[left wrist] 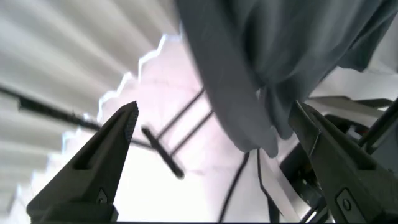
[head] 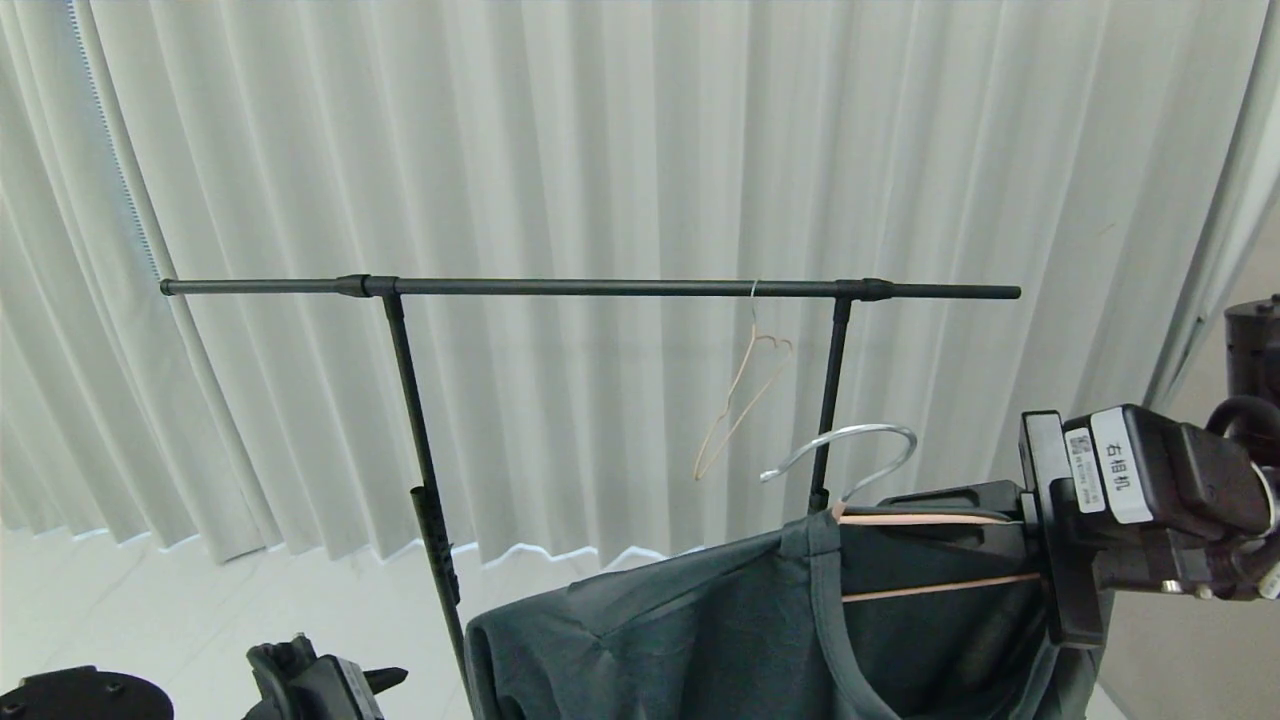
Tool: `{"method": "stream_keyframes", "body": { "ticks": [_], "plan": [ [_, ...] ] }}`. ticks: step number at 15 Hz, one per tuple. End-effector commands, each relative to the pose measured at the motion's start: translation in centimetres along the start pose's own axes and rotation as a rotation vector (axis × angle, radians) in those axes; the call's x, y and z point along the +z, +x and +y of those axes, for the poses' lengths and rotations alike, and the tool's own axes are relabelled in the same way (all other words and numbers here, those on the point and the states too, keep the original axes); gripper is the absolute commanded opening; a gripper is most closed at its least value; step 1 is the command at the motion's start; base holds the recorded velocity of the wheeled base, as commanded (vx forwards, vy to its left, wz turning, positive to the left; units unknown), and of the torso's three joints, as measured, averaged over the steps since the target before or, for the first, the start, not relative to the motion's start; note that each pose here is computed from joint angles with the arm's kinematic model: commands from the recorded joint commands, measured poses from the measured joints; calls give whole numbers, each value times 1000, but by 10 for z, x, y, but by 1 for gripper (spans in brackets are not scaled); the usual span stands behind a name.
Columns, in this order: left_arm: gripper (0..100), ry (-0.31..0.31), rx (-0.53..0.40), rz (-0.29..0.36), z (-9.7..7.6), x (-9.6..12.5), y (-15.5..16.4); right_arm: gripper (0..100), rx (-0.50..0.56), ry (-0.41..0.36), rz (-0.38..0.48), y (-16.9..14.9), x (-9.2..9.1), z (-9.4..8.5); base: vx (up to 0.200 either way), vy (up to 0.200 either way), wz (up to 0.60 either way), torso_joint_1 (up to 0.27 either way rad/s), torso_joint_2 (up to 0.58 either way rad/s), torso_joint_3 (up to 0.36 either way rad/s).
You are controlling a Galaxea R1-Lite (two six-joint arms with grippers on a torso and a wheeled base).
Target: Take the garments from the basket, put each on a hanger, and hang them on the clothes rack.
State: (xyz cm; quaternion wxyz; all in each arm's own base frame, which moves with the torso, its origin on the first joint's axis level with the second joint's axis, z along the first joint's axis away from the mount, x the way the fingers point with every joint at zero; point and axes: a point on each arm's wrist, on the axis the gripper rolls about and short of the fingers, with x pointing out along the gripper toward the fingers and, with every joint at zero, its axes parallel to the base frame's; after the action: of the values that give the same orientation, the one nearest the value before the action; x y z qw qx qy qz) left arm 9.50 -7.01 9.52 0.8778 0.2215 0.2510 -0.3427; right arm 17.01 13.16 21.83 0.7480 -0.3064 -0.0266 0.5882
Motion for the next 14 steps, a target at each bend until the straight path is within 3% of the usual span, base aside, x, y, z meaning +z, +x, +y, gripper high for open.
{"method": "stream_keyframes", "body": {
  "ticks": [1,8,9,14],
  "plan": [
    [100,-50,5,32,4,2,7,0,7,-8,-10,0,3,2,0,0,0,0,0,0],
    [100,-153,-9,-8,7,15,10,0,5,-18,-22,-2,7,3,0,0,0,0,0,0],
    [0,-167,-8,-12,7,16,10,0,3,-20,-24,-3,7,4,0,0,0,0,0,0],
    [0,-203,44,-15,16,16,9,0,0,-13,-20,-7,7,6,0,0,0,0,0,0]
  ]
}}
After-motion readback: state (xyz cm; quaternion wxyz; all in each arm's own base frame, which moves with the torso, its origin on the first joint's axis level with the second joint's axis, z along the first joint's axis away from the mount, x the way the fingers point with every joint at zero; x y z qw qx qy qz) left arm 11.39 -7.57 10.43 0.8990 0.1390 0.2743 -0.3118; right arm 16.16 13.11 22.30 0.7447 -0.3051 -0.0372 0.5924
